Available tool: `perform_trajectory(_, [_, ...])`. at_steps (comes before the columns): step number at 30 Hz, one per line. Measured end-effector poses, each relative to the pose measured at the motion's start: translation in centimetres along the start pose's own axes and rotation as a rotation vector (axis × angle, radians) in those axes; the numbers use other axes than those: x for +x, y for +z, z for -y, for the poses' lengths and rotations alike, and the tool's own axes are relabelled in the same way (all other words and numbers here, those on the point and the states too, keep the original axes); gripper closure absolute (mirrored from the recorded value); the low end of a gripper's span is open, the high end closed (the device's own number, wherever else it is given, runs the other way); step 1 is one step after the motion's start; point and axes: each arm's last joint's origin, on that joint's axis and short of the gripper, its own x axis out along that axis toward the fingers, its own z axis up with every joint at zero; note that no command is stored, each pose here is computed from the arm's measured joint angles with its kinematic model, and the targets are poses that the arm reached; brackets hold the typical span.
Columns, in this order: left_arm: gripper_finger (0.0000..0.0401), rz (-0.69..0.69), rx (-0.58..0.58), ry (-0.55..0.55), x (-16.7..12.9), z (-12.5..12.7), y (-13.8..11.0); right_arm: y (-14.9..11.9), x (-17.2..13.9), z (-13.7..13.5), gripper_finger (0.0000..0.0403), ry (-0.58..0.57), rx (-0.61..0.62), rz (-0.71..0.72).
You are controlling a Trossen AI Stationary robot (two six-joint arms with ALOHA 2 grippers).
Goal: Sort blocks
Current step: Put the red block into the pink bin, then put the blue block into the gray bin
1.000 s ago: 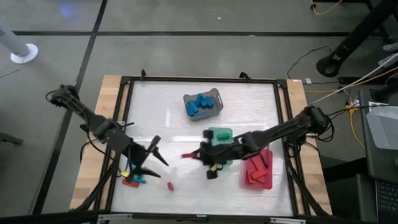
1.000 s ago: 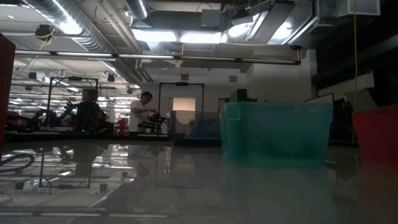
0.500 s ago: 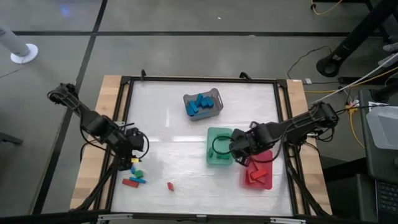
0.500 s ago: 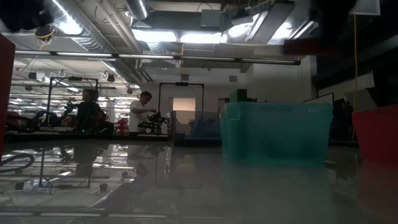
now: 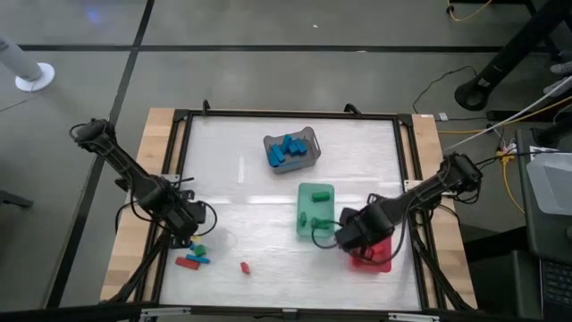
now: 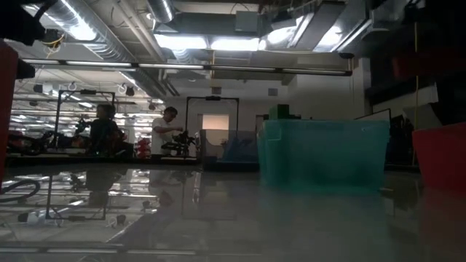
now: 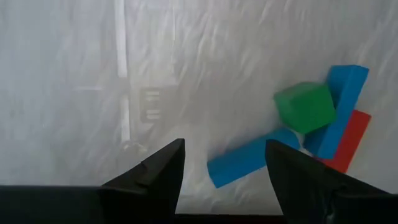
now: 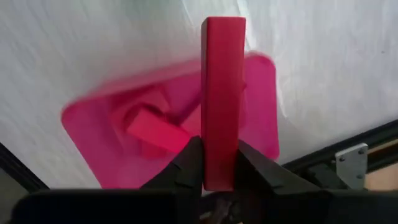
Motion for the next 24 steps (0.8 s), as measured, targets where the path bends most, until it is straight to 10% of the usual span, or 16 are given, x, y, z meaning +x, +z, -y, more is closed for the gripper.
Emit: perform_trajectory(24, [0.0191,-0.087,0.256,-0.048,0.8,0.6,-1.0,-2.0,1.3,-2.8,0.0259,-0.033,0.059,-0.053])
